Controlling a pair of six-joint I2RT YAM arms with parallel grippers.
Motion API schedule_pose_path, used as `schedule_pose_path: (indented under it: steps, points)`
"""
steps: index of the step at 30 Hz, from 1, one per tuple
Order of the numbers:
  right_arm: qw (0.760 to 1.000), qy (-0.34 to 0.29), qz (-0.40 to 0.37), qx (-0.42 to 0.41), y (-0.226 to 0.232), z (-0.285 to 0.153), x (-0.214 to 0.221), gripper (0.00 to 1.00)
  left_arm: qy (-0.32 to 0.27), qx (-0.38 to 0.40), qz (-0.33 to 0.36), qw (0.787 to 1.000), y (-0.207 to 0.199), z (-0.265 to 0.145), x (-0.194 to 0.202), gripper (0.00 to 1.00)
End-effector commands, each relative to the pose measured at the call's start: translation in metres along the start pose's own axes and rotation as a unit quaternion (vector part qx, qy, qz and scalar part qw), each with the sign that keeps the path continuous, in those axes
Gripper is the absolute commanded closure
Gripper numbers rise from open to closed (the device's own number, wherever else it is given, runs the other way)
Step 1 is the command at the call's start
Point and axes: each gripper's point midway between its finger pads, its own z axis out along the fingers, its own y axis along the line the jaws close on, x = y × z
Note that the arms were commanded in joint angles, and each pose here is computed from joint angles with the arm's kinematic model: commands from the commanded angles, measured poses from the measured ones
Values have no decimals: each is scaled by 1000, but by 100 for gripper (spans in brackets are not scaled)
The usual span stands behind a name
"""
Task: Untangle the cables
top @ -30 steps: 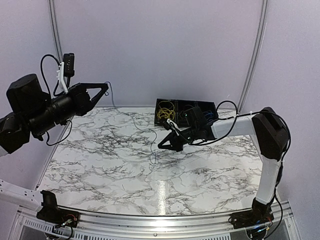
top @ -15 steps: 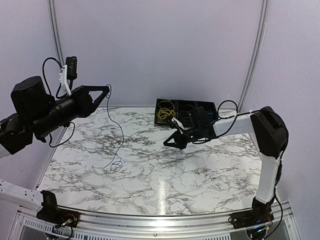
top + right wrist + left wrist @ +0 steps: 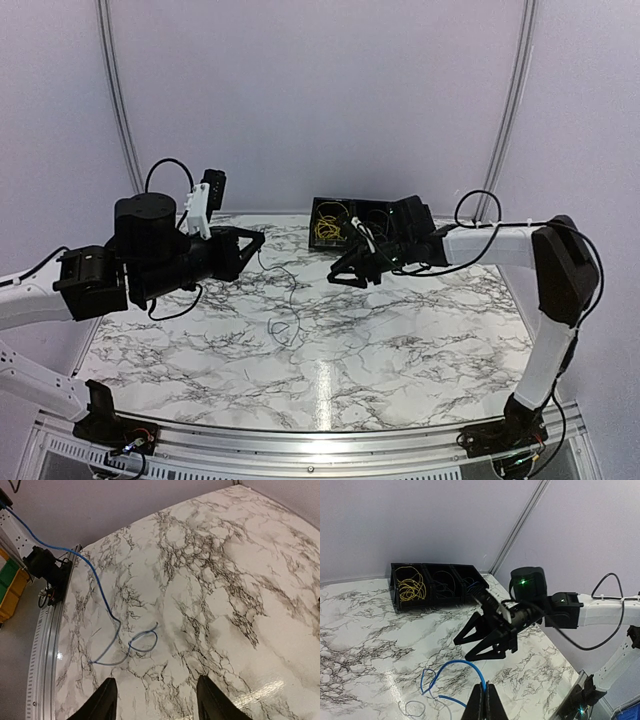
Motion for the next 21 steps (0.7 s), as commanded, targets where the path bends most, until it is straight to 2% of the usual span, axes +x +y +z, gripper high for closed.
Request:
schedule_pose_path:
  steps: [1, 7, 12, 21]
  points:
    - [994, -64, -86, -30, 49, -30, -70, 41, -3, 25, -1, 1000, -15, 9, -4, 100]
    - [992, -50, -114, -15, 64, -10, -82, 35, 0, 56, -3, 998, -32, 18, -7, 100]
    - [994, -21, -94, -54, 74, 17, -66, 31, 1, 79, -15, 997, -42, 17, -10, 100]
    - [990, -11, -92, -103, 87, 28, -53, 30, -5, 91, -29, 995, -45, 10, -14, 100]
